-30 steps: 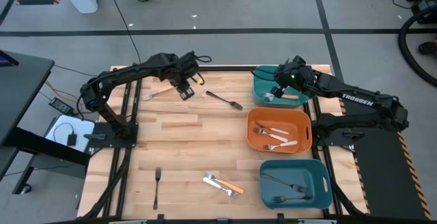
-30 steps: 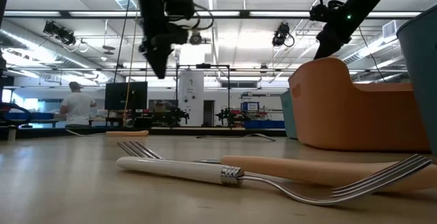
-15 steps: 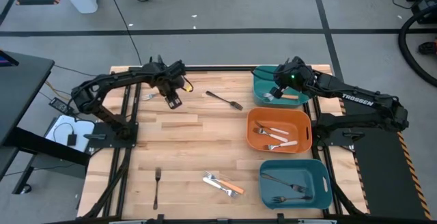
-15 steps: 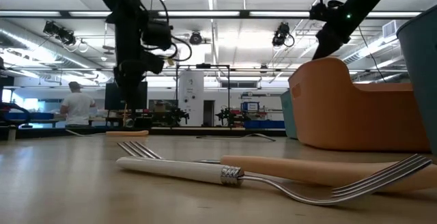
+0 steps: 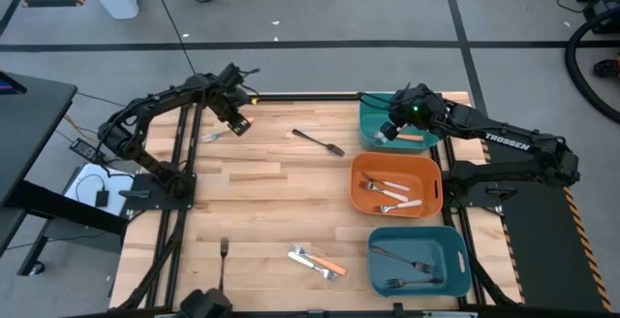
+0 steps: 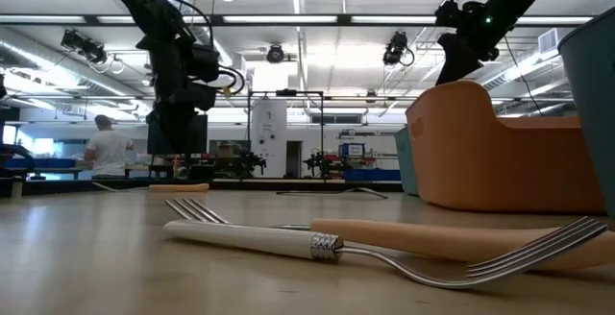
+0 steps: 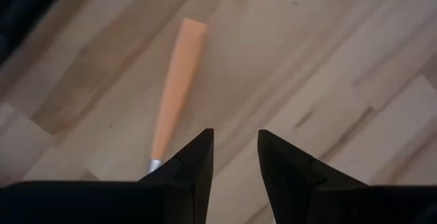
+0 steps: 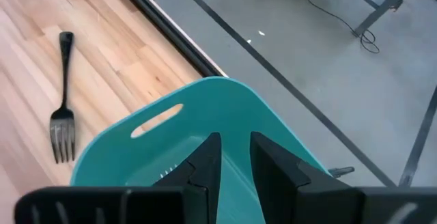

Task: Sort silverware by color (type)
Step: Put the orange fork into the green bin

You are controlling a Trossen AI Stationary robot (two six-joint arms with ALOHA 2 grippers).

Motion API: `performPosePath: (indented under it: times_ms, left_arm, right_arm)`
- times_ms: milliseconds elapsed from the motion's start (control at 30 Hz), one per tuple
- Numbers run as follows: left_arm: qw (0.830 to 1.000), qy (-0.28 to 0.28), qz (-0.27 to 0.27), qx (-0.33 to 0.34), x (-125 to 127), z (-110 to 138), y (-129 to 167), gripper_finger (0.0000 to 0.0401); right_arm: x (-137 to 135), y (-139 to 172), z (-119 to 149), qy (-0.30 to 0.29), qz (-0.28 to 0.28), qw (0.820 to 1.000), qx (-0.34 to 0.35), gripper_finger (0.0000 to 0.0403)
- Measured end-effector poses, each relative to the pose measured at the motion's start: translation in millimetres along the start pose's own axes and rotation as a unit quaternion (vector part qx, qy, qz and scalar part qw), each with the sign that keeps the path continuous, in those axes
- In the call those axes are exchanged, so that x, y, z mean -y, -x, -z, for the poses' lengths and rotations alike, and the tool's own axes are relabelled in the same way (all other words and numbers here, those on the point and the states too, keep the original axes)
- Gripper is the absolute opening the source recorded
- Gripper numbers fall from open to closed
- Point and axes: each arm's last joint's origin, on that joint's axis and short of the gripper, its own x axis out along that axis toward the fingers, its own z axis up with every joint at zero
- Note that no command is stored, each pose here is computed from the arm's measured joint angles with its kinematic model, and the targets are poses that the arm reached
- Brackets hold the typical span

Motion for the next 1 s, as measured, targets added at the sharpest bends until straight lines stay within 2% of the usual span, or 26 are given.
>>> performPosePath:
  times_ms: [133,300,533,700,867,1000]
  left_arm:
    - [1.0,-0.007,-0.004,0.0,-10.3,0.6,-1.3,0.0123]
    - [0.998,-0.029,-0.029,-0.042,-17.3,-0.1,-20.0,0.0123]
    - [0.995,-0.046,-0.027,-0.083,-20.2,-0.2,-42.1,0.0123]
    - [0.991,-0.054,-0.067,-0.106,-25.3,-0.3,-51.8,0.0123]
    - [0.987,-0.069,-0.058,-0.132,-27.9,2.4,-60.1,0.0123]
    - [0.987,-0.082,-0.051,-0.125,-27.4,0.6,-61.1,0.0123]
  right_arm:
    - [-0.1,0.0,0.0,0.0,-0.002,1.0,0.0,0.0088]
    - [-0.1,0.0,0.0,0.0,-0.002,1.0,0.0,0.0087]
    - [-0.2,0.0,0.0,0.0,-0.004,1.0,0.0,0.0087]
    - [-0.3,-0.1,0.0,-0.015,-0.004,1.0,0.0,0.0087]
    - [-0.3,-0.1,0.0,-0.029,-0.004,1.0,0.0,0.0087]
    - [-0.3,-0.1,0.0,-0.028,-0.004,1.0,0.0,0.0087]
